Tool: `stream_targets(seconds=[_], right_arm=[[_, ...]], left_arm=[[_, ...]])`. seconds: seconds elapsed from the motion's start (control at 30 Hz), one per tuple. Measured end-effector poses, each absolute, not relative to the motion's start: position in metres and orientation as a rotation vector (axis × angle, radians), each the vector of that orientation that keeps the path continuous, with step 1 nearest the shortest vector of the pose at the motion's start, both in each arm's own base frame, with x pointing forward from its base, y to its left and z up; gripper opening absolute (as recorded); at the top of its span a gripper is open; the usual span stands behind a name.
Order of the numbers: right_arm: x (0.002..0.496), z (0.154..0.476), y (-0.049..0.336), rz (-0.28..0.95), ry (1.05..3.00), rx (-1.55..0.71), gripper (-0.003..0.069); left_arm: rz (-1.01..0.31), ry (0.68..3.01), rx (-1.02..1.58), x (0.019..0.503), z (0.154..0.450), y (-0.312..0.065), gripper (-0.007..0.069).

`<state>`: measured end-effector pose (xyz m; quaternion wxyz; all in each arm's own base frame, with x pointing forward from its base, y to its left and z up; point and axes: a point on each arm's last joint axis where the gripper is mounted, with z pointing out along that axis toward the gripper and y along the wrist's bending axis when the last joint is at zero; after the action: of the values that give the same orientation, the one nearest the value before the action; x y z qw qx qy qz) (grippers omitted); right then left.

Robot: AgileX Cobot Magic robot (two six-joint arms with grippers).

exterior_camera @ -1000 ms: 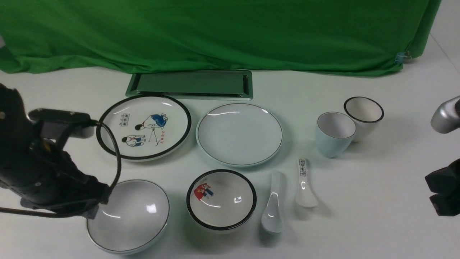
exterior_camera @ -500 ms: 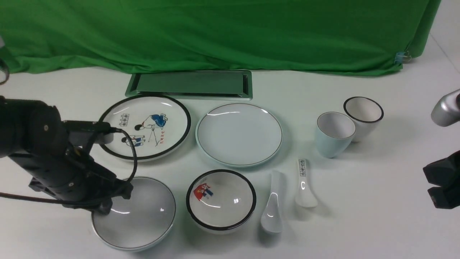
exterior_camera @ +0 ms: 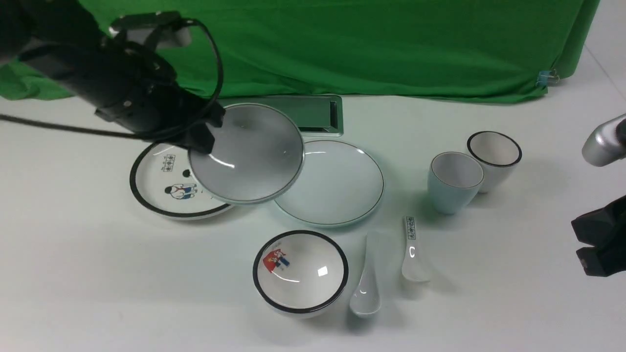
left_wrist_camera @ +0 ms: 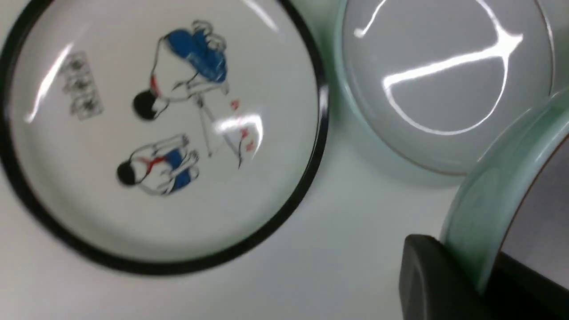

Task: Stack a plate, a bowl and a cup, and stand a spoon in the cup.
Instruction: Use the left arm to put the blue rice bowl into the blue large plate in the middle

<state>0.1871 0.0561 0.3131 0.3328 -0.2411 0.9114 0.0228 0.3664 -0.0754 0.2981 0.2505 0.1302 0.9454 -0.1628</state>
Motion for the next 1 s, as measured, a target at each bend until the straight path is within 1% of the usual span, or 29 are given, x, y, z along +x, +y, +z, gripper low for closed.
stream_targets(seconds=[0.03,0.1,0.13,0.17,0.3,0.43,0.5,0.53,0.57,0.63,0.7,0.8,0.87,0.97,1.0], right_arm=[[0.189,0.311,0.057,0.060,2.389,-0.632,0.0020],[0.190,0.310,0.057,0.059,2.397,-0.634,0.0020],[0.190,0.310,0.057,0.059,2.397,-0.634,0.0020],[0.191,0.309,0.057,0.059,2.400,-0.634,0.0020],[0.192,0.308,0.058,0.059,2.400,-0.634,0.0020],[0.193,0.309,0.058,0.059,2.389,-0.631,0.0020],[0.194,0.309,0.058,0.059,2.379,-0.628,0.0020],[0.194,0.309,0.058,0.059,2.379,-0.628,0.0020],[0.195,0.309,0.058,0.059,2.380,-0.628,0.0020],[0.199,0.309,0.059,0.059,2.394,-0.631,0.0020],[0.205,0.309,0.061,0.059,2.411,-0.635,0.0020],[0.220,0.313,0.065,0.060,2.424,-0.638,0.0029],[0.231,0.318,0.068,0.062,2.420,-0.630,0.0057],[0.250,0.320,0.074,0.065,2.425,-0.622,0.0153],[0.257,0.318,0.076,0.067,2.437,-0.618,0.0204]], left_arm=[[-0.456,2.585,0.396,0.384,0.291,-0.087,-0.0012],[-0.472,2.601,0.459,0.403,0.278,-0.107,-0.0012],[-0.473,2.609,0.464,0.404,0.274,-0.108,-0.0012],[-0.480,2.599,0.497,0.415,0.269,-0.121,-0.0012],[-0.516,2.594,0.509,0.448,0.245,-0.153,-0.0012],[-0.520,2.600,0.473,0.467,0.233,-0.157,-0.0012],[-0.506,2.632,0.467,0.477,0.218,-0.157,-0.0012],[-0.506,2.630,0.468,0.477,0.219,-0.157,-0.0012],[-0.502,2.657,0.473,0.480,0.210,-0.157,-0.0012],[-0.503,2.681,0.474,0.481,0.201,-0.157,-0.0007],[-0.503,2.687,0.476,0.481,0.199,-0.157,0.0005],[-0.504,2.677,0.471,0.482,0.201,-0.158,0.0063],[-0.505,2.673,0.460,0.483,0.203,-0.158,0.0122],[-0.506,2.677,0.463,0.482,0.204,-0.158,0.0249],[-0.501,2.682,0.471,0.481,0.207,-0.157,0.0286]])
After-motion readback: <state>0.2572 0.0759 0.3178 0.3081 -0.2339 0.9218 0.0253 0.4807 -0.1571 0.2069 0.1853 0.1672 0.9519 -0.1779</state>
